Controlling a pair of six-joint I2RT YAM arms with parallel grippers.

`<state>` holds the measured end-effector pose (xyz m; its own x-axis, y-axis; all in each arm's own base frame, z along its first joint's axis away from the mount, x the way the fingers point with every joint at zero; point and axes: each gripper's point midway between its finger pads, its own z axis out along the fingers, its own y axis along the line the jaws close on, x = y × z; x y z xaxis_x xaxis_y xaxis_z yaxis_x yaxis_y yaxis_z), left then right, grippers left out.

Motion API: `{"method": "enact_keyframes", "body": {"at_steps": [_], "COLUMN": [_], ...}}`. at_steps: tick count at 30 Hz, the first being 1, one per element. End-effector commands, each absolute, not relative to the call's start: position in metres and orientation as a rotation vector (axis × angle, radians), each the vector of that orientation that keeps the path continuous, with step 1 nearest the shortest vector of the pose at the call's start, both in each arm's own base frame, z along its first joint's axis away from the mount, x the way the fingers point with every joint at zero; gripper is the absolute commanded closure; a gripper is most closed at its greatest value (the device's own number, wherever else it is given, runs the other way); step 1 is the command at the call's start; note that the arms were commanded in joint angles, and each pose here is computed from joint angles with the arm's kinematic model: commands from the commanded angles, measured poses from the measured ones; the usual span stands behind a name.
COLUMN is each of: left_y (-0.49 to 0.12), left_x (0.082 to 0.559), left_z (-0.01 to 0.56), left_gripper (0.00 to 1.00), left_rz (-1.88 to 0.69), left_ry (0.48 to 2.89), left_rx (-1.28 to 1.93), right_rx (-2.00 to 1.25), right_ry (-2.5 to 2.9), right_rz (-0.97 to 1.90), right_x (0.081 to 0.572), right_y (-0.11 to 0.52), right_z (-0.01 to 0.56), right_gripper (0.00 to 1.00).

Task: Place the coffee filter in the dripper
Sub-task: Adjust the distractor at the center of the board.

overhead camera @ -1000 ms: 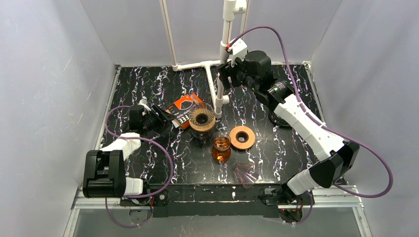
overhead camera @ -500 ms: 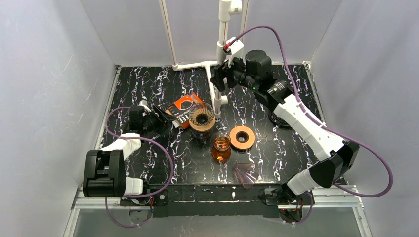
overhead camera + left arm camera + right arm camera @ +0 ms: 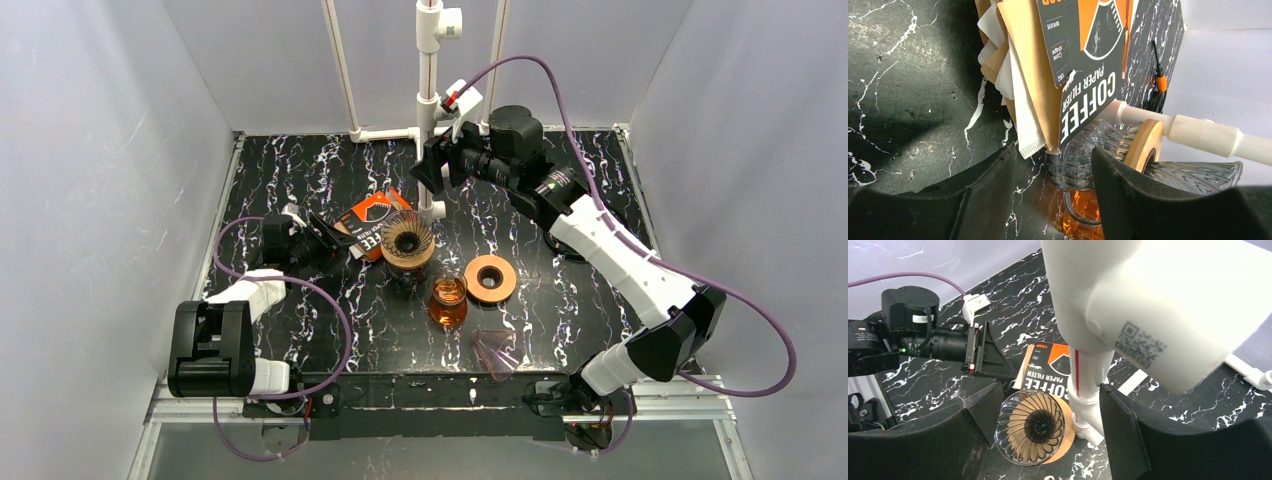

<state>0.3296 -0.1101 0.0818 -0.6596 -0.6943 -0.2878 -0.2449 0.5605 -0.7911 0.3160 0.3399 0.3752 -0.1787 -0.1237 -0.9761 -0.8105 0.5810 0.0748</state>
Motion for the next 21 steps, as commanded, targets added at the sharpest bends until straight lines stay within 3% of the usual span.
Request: {"method": "enact_keyframes", "body": {"at_steps": [1,5,14,21], "left_y": [-0.111,-0.111,-0.112,-0.098], "left_x": [0.326,0.327,0.327,0.327], "left_z": [0.085,0.088,0.101,0.108], "left_gripper": [0.45,0.44,0.36,0.35], "left_rz": [-1.010,-1.013,-1.022,-0.954], "left_ry": [2.200,2.194,2.164,2.180], "left_rx": [-0.725,-0.719,-0.678,-0.671], "right_rx": [-0.786,-0.732,-0.525,-0.448], "right_ry": [1.508,1.527,1.636,1.729], "right_rz": [0.867,0.818,0.638,0.577], "right_x": [0.290,0.295,0.315,0.315], "right_y": [0.348,0.337,0.300,0.282], "right_z": [0.423,0.420,0.399,0.374], "right_gripper": [0.21,0.19,0.02,0.02]}}
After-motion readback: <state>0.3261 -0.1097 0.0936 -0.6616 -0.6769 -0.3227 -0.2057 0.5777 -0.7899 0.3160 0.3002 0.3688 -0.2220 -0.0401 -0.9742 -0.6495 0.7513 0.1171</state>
